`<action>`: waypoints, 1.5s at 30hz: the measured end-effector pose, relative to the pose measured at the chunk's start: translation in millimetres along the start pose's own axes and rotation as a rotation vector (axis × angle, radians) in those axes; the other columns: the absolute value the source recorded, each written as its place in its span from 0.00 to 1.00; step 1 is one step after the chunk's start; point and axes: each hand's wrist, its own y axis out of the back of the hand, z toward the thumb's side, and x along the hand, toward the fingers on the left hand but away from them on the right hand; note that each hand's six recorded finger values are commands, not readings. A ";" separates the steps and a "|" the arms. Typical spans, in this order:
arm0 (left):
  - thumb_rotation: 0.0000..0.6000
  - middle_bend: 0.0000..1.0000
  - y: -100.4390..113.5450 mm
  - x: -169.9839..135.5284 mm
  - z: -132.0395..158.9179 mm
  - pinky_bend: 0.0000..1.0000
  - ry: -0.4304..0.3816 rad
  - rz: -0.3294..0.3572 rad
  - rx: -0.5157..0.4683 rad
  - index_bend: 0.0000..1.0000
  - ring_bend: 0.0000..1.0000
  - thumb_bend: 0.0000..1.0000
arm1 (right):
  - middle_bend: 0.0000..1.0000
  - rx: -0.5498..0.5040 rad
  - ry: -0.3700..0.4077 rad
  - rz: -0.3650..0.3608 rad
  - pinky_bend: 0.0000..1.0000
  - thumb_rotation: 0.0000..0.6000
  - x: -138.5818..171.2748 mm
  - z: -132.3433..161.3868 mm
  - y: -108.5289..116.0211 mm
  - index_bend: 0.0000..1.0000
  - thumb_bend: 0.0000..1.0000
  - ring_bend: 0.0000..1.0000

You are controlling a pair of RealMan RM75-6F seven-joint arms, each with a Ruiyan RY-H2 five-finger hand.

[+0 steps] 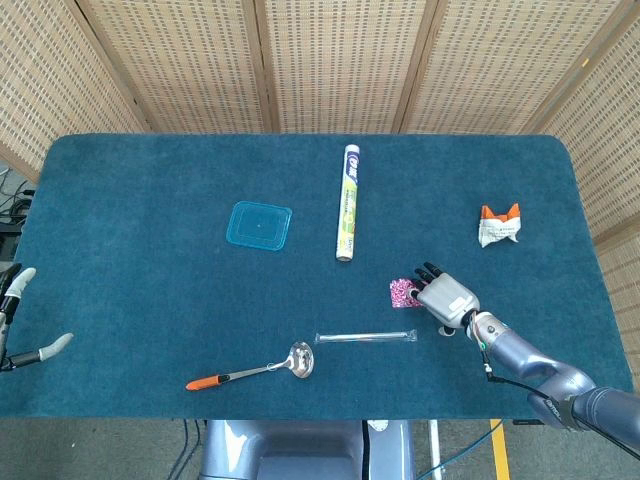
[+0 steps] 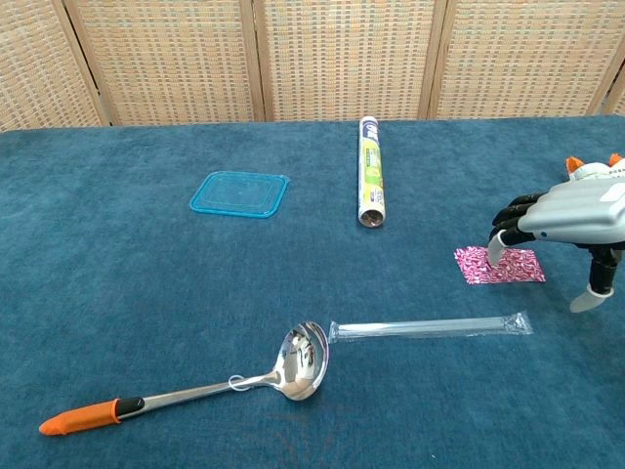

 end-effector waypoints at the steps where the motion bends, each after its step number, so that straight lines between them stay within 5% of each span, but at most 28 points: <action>1: 0.34 0.00 -0.4 -0.3 -0.5 0.00 0.001 -0.001 0.000 0.02 0.00 0.00 | 0.18 -0.001 0.003 0.003 0.00 1.00 -1.3 1.7 -0.8 0.22 0.21 0.00; 45: 0.34 0.00 -0.8 2.9 6.1 0.00 -0.011 -0.002 0.006 0.02 0.00 0.00 | 0.18 -0.008 -0.122 0.064 0.00 1.00 30.3 -42.5 -34.2 0.22 0.21 0.00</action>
